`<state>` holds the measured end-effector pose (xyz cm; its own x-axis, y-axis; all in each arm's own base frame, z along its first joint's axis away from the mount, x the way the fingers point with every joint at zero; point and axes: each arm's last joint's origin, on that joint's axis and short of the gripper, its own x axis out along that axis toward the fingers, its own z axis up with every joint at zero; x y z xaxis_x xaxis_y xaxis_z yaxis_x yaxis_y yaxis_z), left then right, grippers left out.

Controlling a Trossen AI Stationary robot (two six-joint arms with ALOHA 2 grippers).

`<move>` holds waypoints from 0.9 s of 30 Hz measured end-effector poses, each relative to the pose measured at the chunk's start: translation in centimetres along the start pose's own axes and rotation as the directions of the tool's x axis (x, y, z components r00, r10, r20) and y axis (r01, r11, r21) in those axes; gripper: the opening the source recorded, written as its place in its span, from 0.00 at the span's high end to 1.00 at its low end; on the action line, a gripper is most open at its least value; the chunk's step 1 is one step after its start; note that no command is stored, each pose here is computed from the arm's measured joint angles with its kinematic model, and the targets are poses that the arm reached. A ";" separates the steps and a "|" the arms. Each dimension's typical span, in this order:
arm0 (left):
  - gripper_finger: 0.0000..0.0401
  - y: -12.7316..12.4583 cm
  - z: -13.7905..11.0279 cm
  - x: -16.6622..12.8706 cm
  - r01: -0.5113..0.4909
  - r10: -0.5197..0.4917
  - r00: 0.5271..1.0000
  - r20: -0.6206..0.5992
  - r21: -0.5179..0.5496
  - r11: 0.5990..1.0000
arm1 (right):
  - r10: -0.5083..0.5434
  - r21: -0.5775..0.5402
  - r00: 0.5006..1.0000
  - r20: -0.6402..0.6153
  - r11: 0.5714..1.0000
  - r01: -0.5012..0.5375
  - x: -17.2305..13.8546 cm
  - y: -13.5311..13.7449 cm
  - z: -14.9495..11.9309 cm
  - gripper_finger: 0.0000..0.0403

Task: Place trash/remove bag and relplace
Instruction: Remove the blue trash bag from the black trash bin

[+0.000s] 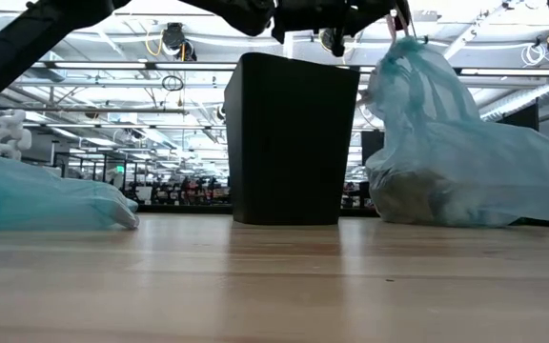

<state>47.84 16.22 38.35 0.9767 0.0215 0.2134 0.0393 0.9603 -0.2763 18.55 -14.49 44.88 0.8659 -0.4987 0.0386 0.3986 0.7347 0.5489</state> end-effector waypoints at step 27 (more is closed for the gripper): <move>0.81 -0.6 0.0 0.1 -0.041 0.041 0.999 0.004 0.044 0.998 | 0.199 0.042 0.973 -0.118 0.980 -0.195 2.2 1.1 -1.7 0.56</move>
<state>47.94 15.68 38.48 0.9767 0.0615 0.2058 -0.0098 0.9699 -0.2431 21.40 -14.04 44.15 0.9573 -0.2851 0.0482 0.2091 0.7978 0.5654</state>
